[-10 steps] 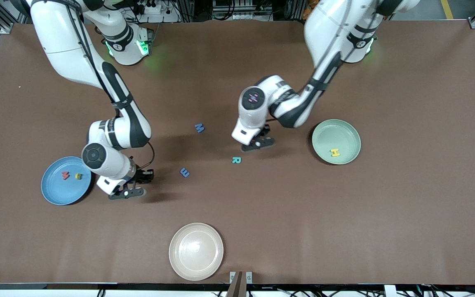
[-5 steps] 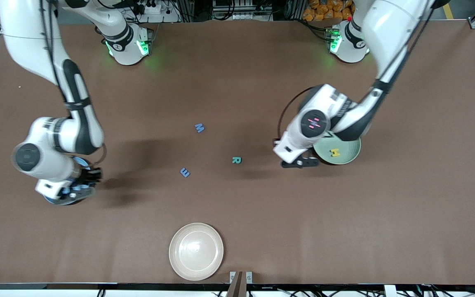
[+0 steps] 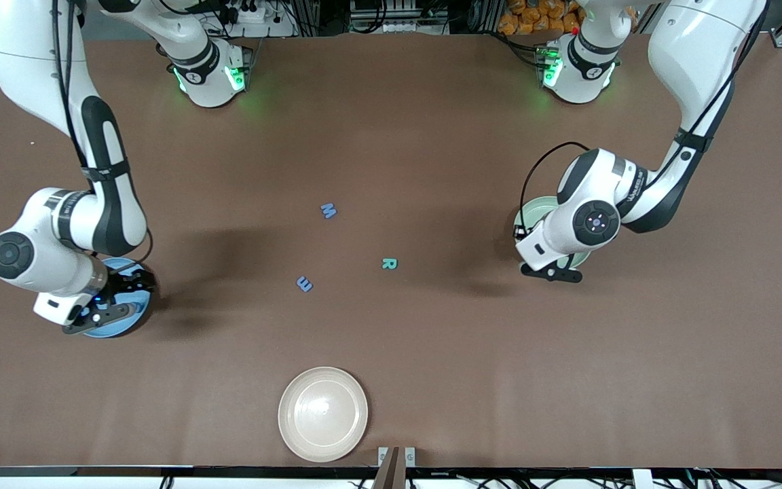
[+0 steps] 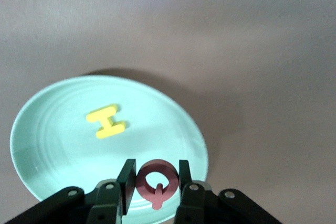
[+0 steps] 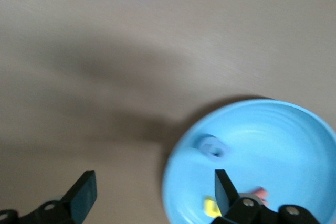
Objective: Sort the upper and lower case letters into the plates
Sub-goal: 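Grasp the teal R with the left gripper while the right gripper grasps the m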
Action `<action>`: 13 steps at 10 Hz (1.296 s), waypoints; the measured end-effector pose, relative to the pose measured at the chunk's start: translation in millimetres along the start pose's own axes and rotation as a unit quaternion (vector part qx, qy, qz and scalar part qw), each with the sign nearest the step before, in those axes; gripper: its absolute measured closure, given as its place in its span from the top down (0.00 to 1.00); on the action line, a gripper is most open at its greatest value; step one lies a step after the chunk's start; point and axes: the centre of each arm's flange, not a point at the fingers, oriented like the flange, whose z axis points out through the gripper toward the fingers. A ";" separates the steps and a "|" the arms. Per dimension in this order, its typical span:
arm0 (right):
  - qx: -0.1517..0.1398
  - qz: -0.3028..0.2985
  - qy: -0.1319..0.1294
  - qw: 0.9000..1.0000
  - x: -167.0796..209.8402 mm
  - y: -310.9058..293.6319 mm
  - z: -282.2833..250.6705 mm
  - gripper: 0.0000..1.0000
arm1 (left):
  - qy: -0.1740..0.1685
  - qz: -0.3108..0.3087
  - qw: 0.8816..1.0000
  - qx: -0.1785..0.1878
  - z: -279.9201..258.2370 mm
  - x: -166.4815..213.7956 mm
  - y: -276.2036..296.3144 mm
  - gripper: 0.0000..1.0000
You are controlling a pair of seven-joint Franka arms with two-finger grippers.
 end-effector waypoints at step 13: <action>0.039 -0.023 0.055 0.997 58.3 -308.4 63.3 1.00 | 0.161 0.015 0.987 0.001 -12.9 -8.4 278.3 1.00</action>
